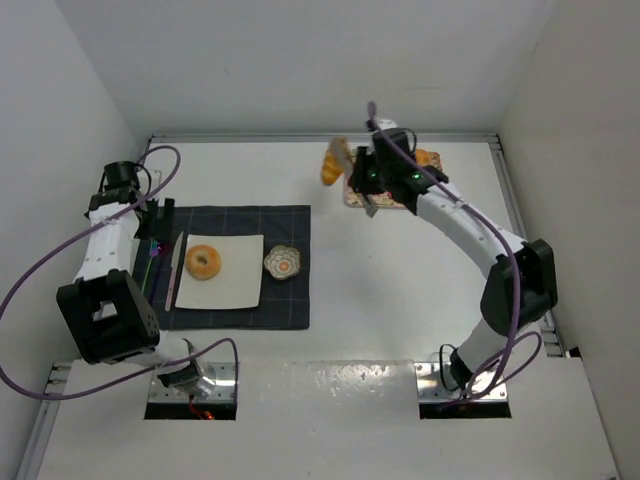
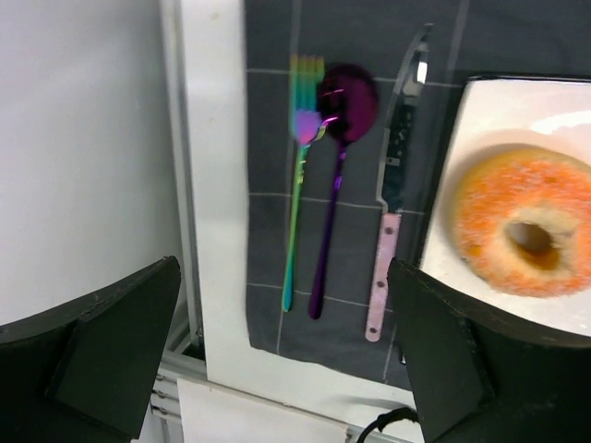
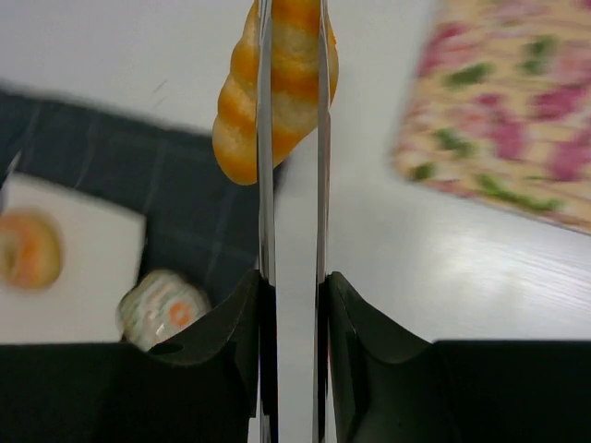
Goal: Place the bread
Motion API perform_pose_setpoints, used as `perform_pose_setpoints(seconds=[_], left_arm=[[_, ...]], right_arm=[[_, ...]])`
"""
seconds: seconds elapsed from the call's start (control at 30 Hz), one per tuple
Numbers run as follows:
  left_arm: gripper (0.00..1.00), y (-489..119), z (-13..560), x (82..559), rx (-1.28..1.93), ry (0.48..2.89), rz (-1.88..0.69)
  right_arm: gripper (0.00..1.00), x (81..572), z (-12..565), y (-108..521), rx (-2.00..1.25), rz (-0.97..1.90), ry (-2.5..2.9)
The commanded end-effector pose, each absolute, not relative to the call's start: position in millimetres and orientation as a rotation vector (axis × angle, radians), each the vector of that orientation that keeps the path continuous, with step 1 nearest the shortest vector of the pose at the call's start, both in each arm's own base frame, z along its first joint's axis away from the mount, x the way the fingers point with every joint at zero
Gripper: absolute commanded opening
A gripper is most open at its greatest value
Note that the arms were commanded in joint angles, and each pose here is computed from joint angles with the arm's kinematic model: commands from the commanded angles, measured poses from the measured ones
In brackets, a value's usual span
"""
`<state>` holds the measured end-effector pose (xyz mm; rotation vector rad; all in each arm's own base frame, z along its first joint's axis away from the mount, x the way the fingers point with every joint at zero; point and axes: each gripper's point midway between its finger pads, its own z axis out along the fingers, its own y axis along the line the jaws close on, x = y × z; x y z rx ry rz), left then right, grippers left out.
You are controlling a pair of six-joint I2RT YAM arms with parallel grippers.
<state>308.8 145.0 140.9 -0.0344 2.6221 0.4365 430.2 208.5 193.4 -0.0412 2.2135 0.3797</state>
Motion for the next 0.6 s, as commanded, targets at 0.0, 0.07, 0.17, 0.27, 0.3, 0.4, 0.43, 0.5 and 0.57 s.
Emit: perform_pose_setpoints(seconds=[0.0, 0.07, 0.17, 0.27, 0.3, 0.4, 0.43, 0.5, 0.57], left_arm=[[1.00, 155.6, 149.0, 295.3, -0.115, 2.590, 0.426], [1.00, 156.5, 149.4, 289.4, -0.127, 2.594, 0.428], [1.00, 161.7, 150.2, 273.0, -0.158, 2.596, 0.444], [1.00, 167.5, 150.4, 258.1, -0.168, 2.595, 0.478], [1.00, 168.1, 144.1, 251.3, -0.169, 2.622, 0.475], [1.00, 170.8, 146.6, 245.5, -0.174, 2.615, 0.499], [1.00, 168.9, 142.4, 241.9, -0.174, 2.633, 0.492], [1.00, 167.7, 143.8, 239.4, -0.173, 2.635, 0.491], [1.00, 166.1, 143.5, 240.5, -0.169, 2.633, 0.478]], right_arm=[[0.09, 383.3, 200.1, 304.8, -0.469, 0.634, 2.135], [0.09, 352.4, 185.0, 354.1, -0.668, 0.725, 2.108], [0.09, 323.0, 165.7, 396.1, -0.842, 0.783, 2.101], [0.10, 301.0, 141.7, 425.3, -1.015, 0.777, 2.084], [0.10, 301.5, 126.5, 426.6, -1.045, 0.756, 2.106], [0.11, 297.6, 106.5, 439.9, -1.093, 0.746, 2.135], [0.12, 294.1, 102.5, 441.8, -1.095, 0.745, 2.154], [0.18, 295.8, 107.8, 448.3, -1.097, 0.748, 2.140], [0.29, 293.4, 110.5, 451.7, -1.102, 0.748, 2.129]])
